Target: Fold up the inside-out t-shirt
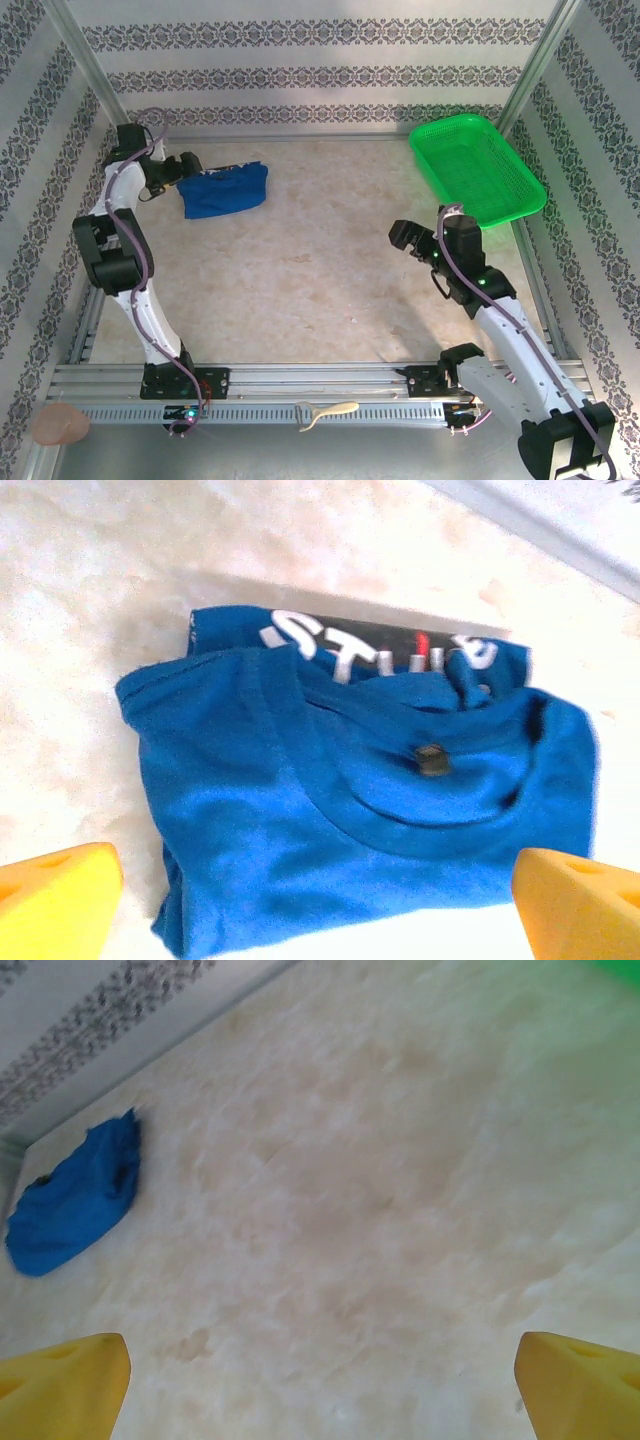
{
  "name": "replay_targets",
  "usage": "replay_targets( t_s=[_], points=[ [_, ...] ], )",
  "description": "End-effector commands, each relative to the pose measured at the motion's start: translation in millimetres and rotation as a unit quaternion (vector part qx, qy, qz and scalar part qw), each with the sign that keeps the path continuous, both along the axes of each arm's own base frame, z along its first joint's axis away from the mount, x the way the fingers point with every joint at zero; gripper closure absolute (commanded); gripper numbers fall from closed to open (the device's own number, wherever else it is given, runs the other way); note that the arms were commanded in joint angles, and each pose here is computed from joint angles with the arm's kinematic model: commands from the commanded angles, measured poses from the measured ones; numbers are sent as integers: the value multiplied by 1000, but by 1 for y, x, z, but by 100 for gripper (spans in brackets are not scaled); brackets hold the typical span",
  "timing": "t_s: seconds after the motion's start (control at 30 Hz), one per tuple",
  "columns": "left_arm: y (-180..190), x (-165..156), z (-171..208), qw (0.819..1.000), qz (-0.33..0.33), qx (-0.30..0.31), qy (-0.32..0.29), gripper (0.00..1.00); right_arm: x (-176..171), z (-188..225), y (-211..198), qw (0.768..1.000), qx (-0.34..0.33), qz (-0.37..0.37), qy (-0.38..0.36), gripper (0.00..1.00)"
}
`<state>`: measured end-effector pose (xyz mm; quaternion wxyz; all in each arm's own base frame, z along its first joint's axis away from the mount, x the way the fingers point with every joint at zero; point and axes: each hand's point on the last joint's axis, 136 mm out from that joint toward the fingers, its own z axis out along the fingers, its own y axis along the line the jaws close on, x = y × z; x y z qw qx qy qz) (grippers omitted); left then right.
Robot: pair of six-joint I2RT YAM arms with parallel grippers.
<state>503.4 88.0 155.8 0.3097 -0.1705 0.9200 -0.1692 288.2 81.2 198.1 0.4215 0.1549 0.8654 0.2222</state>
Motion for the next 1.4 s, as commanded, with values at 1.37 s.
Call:
replay_targets(
  t_s=[1.37],
  points=[
    [-77,-102,-71,935,-30,235,-266,1,111,-92,-83,951,-255,-23,-173,2]
  ],
)
